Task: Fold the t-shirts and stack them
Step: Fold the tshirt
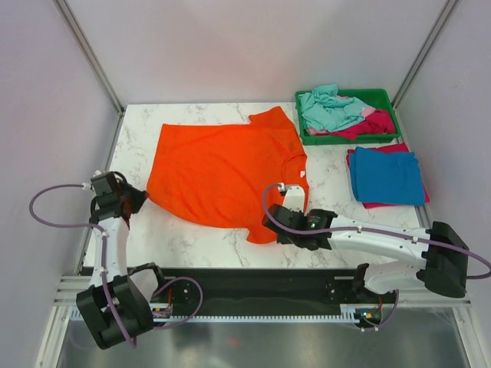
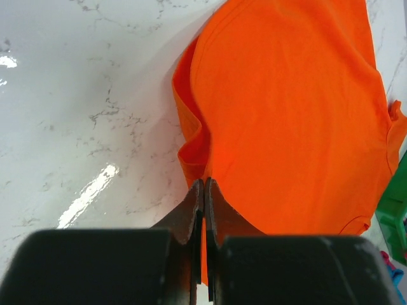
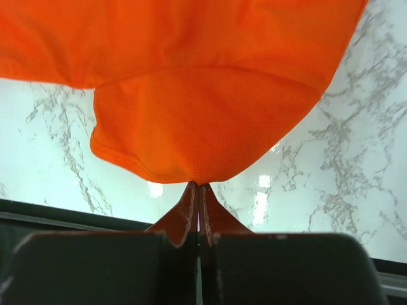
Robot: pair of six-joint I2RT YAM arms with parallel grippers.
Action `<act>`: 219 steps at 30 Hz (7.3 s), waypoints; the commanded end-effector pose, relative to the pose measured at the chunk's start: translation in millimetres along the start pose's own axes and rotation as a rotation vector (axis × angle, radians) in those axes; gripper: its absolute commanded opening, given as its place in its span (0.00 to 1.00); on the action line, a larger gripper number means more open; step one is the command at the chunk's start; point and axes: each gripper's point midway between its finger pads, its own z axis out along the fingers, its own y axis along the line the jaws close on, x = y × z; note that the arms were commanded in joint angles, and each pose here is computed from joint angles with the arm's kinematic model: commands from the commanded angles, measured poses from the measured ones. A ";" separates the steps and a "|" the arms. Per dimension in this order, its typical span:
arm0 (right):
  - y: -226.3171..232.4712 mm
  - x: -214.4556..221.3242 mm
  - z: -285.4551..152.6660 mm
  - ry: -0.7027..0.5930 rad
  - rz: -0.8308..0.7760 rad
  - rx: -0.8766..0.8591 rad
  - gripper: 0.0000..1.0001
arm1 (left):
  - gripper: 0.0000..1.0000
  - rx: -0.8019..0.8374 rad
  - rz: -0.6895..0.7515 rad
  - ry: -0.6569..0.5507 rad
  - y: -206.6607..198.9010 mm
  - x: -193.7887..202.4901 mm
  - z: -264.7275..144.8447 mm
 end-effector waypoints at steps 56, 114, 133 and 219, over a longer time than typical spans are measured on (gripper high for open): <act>-79.2 -277.4 152.9 0.000 0.137 0.048 0.60 | 0.66 -0.015 0.175 0.352 -95.3 -70.2 123.1; -1.7 -337.9 111.9 -0.248 -0.047 0.010 0.64 | 0.62 0.107 0.620 0.138 -80.5 30.7 -25.1; -84.2 -109.4 91.7 0.027 0.208 -0.114 0.77 | 0.68 -0.127 0.269 0.326 -11.2 17.3 38.4; -98.6 -162.4 5.7 -0.137 0.259 -0.148 0.90 | 0.64 0.222 0.325 0.029 -60.2 3.0 -103.4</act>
